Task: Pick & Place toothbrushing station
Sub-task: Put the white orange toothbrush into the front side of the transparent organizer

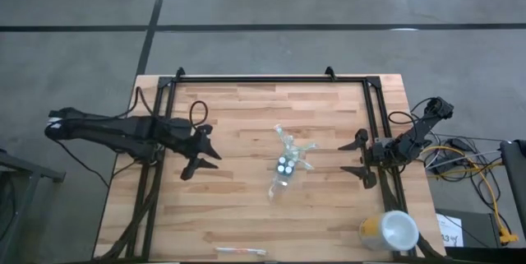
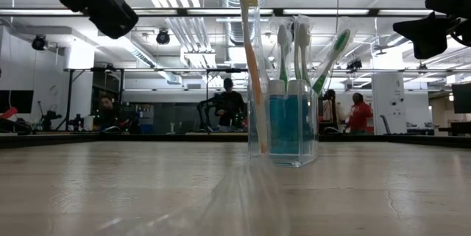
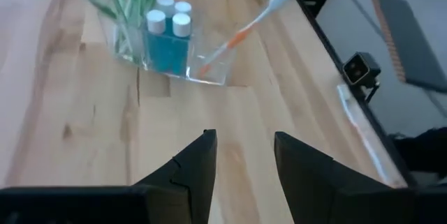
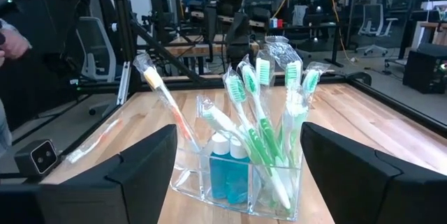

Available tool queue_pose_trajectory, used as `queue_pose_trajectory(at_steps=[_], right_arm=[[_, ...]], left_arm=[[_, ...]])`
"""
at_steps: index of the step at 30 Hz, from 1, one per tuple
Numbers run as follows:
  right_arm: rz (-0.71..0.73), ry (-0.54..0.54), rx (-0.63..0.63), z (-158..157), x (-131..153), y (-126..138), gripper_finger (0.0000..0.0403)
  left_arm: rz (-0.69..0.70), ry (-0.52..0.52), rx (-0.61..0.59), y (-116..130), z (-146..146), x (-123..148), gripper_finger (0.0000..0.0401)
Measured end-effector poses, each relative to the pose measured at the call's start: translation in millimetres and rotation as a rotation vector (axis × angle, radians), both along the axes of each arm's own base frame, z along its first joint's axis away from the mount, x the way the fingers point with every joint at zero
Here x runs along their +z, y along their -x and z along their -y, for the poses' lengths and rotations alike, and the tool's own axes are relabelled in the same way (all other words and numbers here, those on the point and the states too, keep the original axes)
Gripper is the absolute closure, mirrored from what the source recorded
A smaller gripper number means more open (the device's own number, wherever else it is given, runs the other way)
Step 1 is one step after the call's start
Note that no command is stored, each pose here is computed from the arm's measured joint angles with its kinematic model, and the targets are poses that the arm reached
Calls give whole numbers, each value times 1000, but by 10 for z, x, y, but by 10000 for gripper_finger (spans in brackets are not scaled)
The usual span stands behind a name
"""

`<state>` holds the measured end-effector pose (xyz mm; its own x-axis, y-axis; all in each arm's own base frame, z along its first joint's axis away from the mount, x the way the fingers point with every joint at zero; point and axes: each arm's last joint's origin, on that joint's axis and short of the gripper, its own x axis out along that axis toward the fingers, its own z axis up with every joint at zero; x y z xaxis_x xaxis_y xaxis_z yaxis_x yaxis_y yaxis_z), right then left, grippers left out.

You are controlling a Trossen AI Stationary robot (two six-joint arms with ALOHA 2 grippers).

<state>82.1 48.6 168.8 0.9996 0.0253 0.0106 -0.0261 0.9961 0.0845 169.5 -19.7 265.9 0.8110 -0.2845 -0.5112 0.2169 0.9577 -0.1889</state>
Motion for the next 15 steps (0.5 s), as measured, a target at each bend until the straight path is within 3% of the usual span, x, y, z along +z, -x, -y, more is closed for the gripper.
queue_pose_trajectory(at_steps=[5,15], right_arm=[[1,4,0,0,1,0,100],[0,3,0,0,0,0,93]], left_arm=[[-19,38,-8,11,106,3,252],[57,-106,78,10,610,-26,252]])
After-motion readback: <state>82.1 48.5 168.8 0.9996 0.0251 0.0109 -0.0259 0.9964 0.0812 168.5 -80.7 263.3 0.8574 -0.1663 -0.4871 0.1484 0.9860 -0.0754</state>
